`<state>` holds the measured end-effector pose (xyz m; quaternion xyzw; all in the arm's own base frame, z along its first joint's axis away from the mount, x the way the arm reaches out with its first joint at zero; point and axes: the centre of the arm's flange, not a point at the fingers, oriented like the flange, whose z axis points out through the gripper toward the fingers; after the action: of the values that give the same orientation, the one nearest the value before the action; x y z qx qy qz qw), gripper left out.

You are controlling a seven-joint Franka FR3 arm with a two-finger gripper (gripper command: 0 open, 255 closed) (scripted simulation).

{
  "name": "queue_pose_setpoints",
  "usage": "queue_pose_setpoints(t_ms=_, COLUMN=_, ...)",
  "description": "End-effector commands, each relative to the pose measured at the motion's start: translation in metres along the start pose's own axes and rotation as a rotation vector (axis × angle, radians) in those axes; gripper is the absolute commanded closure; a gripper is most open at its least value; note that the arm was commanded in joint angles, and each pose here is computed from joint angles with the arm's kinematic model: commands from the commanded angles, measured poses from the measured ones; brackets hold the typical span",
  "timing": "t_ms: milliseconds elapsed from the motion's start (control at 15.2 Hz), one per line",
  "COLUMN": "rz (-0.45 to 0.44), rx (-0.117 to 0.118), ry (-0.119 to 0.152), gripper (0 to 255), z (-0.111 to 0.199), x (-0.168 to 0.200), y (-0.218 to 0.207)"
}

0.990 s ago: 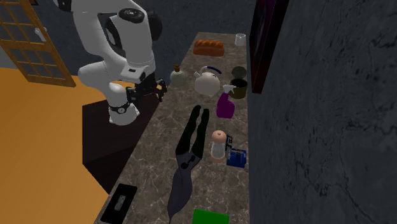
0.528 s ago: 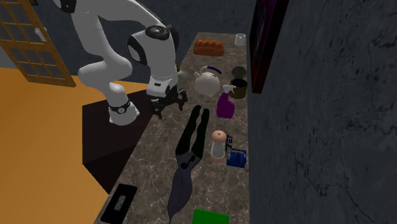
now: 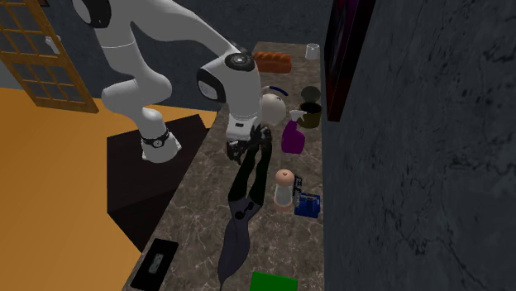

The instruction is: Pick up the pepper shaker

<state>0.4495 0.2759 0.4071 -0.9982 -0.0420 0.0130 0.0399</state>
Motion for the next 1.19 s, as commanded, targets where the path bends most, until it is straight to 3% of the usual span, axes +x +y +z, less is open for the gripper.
queue_pose_setpoints(t_ms=0, rz=-0.001, rx=0.015, ry=0.007, gripper=0, z=0.012, x=0.015, y=-0.017)
queue_pose_setpoints(t_ms=462, rz=-0.006, rx=0.060, ry=0.027, gripper=0, z=0.046, x=0.059, y=-0.074)
queue_pose_setpoints(t_ms=1056, rz=-0.006, rx=0.060, ry=0.027, gripper=0, z=0.086, x=0.060, y=-0.071)
queue_pose_setpoints(t_ms=1122, rz=-0.006, rx=0.060, ry=0.027, gripper=255, z=0.085, x=0.060, y=-0.071)
